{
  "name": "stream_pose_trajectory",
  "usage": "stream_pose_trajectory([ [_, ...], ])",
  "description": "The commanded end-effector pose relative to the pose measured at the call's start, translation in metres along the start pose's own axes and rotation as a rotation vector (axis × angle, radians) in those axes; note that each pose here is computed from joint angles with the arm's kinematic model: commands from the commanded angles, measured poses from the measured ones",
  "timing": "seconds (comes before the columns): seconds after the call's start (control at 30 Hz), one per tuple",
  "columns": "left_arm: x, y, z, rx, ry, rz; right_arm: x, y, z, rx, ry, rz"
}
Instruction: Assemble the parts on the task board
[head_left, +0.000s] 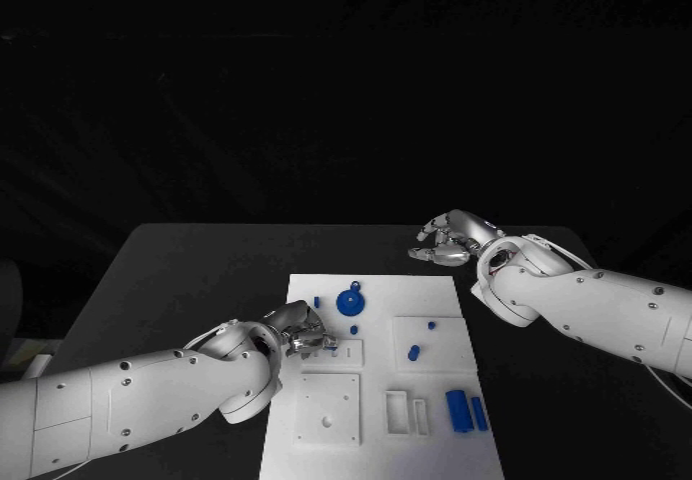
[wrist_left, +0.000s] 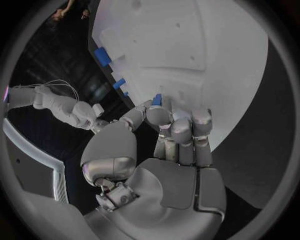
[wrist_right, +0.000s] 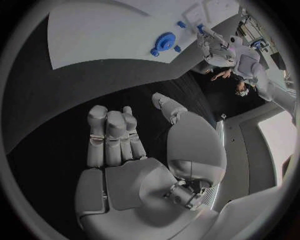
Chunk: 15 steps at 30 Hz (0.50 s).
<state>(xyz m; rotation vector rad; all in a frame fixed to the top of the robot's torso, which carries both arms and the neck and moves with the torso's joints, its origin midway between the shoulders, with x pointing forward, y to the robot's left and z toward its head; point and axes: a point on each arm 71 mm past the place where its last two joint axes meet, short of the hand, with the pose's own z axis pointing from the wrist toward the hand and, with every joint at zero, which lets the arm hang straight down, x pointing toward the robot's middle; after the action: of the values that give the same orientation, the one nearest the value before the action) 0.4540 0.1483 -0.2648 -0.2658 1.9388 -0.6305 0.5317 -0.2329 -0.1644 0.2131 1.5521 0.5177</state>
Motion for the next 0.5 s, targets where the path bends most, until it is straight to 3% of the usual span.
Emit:
stream_pose_trajectory([
  [0.03,0.0034,-0.0022,0.0003,0.01,0.015,0.044,0.0012,0.0008,0.0001,-0.003,0.012,-0.003],
  [0.5,0.0096,-0.002,0.0029,-0.005,0.055,0.078,0.0014,0.0008,0.0003,-0.003,0.013,-0.003],
])
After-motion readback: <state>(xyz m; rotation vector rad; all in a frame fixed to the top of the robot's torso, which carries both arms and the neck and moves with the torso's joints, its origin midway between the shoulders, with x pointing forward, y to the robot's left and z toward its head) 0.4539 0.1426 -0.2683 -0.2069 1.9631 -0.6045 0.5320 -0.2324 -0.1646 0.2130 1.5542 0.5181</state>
